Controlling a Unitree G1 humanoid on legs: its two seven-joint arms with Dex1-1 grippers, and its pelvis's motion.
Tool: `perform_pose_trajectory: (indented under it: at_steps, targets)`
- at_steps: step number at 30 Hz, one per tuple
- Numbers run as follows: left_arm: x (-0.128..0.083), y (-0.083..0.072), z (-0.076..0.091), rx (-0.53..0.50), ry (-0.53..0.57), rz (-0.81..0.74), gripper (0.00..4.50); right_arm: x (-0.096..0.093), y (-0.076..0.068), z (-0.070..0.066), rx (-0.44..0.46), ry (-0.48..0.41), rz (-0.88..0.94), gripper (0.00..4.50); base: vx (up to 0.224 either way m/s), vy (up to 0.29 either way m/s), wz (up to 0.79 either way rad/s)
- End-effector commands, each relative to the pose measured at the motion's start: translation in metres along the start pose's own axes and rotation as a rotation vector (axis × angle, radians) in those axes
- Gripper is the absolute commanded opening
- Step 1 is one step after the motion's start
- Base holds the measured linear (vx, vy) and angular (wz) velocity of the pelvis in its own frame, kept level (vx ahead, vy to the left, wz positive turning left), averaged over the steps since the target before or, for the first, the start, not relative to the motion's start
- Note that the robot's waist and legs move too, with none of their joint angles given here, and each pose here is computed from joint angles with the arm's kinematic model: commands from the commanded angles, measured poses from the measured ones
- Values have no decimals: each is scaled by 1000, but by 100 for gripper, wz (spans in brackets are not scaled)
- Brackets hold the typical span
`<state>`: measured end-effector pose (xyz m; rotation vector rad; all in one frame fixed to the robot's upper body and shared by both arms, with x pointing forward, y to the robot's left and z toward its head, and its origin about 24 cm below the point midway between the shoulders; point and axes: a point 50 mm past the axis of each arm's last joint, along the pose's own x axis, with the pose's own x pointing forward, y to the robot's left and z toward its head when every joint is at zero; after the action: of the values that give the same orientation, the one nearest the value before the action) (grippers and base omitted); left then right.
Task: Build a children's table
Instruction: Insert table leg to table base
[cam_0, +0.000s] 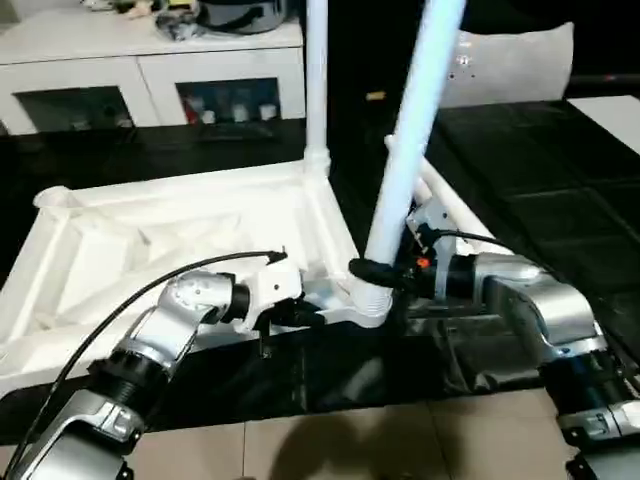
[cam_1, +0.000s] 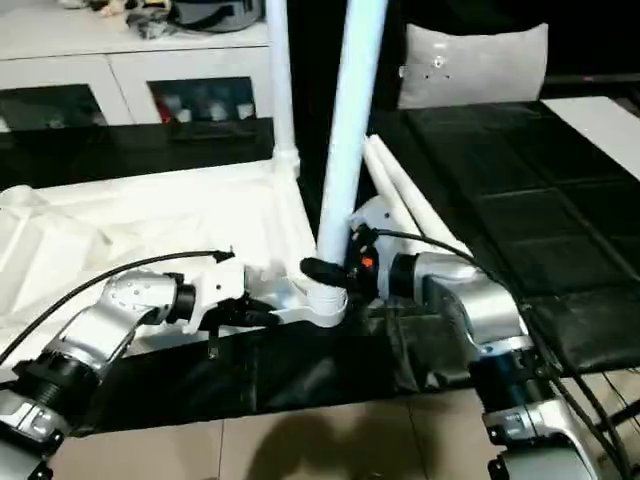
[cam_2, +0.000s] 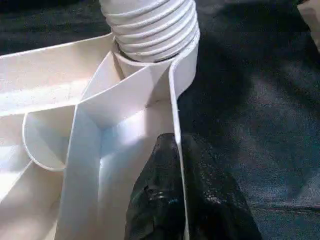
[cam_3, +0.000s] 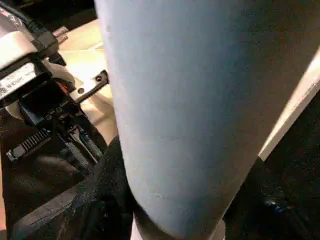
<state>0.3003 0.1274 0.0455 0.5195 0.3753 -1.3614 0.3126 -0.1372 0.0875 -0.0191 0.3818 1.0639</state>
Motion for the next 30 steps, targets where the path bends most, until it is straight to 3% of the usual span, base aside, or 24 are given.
perform_pose_trajectory:
  at_steps: [1, 10, 18, 23, 26, 30]
  targets:
    - [6, -6, -5, 28, 70, -84, 0, 3, -1, -14, 26, 70, 14, 188, 0, 0, 0]
    - [5, -5, -3, 33, 65, -85, 0, 5, -7, -16, 40, 68, 2, 188, 0, 0, 0]
    - [6, -2, -1, -65, -30, 8, 0, -5, -1, -40, 168, -54, -38, 188, 0, 0, 0]
    - [10, -5, -1, -85, -47, 10, 0, -9, 4, -57, 196, -94, -84, 188, 0, 0, 0]
    - [10, -7, -3, -86, -39, 2, 0, -11, 8, -64, 155, -75, -107, 188, 0, 0, 0]
    - [10, -8, -5, -62, -2, -16, 0, -11, 10, -66, 16, 33, -129, 188, 0, 0, 0]
